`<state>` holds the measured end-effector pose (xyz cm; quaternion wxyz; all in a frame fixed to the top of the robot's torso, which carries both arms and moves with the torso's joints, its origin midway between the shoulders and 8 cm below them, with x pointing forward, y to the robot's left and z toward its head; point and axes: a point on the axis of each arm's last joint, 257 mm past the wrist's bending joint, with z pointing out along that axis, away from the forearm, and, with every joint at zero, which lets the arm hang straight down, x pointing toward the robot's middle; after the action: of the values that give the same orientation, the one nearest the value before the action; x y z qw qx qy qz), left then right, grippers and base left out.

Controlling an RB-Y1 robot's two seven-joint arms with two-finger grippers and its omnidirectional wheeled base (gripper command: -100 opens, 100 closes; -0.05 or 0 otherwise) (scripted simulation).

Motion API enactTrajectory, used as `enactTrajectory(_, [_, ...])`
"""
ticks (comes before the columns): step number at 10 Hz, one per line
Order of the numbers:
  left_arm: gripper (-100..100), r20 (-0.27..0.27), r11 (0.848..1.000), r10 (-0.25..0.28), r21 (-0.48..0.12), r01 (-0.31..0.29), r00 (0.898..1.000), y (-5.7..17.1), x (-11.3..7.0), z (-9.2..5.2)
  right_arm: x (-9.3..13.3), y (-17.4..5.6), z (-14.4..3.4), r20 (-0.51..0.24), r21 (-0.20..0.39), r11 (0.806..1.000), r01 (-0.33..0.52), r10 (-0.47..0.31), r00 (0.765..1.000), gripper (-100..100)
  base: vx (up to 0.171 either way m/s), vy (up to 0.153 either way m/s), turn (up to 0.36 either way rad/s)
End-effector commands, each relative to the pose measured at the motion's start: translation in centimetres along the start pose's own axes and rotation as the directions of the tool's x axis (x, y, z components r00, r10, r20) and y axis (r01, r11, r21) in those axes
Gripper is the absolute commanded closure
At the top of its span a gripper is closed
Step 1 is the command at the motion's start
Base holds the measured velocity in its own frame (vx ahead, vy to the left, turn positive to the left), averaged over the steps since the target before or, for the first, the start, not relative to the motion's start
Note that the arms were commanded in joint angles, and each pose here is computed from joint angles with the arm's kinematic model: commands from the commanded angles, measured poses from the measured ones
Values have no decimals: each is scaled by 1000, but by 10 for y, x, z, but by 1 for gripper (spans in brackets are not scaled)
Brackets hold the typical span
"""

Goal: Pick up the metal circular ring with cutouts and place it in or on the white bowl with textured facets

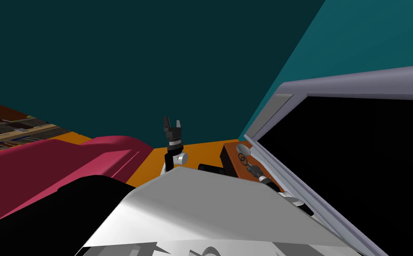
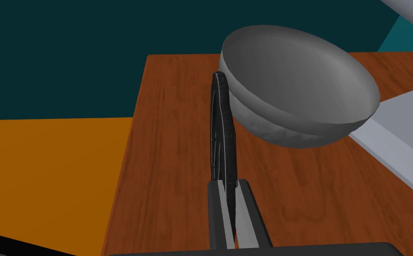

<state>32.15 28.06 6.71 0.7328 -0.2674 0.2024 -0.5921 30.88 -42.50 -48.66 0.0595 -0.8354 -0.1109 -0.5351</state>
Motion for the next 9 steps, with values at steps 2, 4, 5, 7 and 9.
enactTrajectory(2, [0, 0, 1000, 0, 0, 0, 1000, 0, 0, 0, 0, 0, 0, 0, 0, 1000, 0, 0, 1000, 100, 0, 0, 0])
enactTrajectory(4, [0, 0, 1000, 0, 0, 0, 1000, 0, 0, 0, 0, 0, 0, 0, 0, 1000, -1, 1, 1000, 0, 0, 0, 0])
enactTrajectory(5, [0, 0, 1000, 0, 0, 0, 1000, 0, 0, 0, 0, 0, 0, 0, 0, 1000, -1, 1, 1000, 100, 0, 0, 0])
enactTrajectory(7, [0, 0, 1000, 0, 0, 0, 1000, 0, 0, 0, 22, 33, -3, -29, -43, 998, 43, -44, 999, 100, 10, 42, 91])
enactTrajectory(9, [0, 0, 1000, 0, 0, 0, 1000, 0, 0, 0, 17, 24, -1, -28, -30, 999, 17, -18, 999, 100, 35, 74, 38])
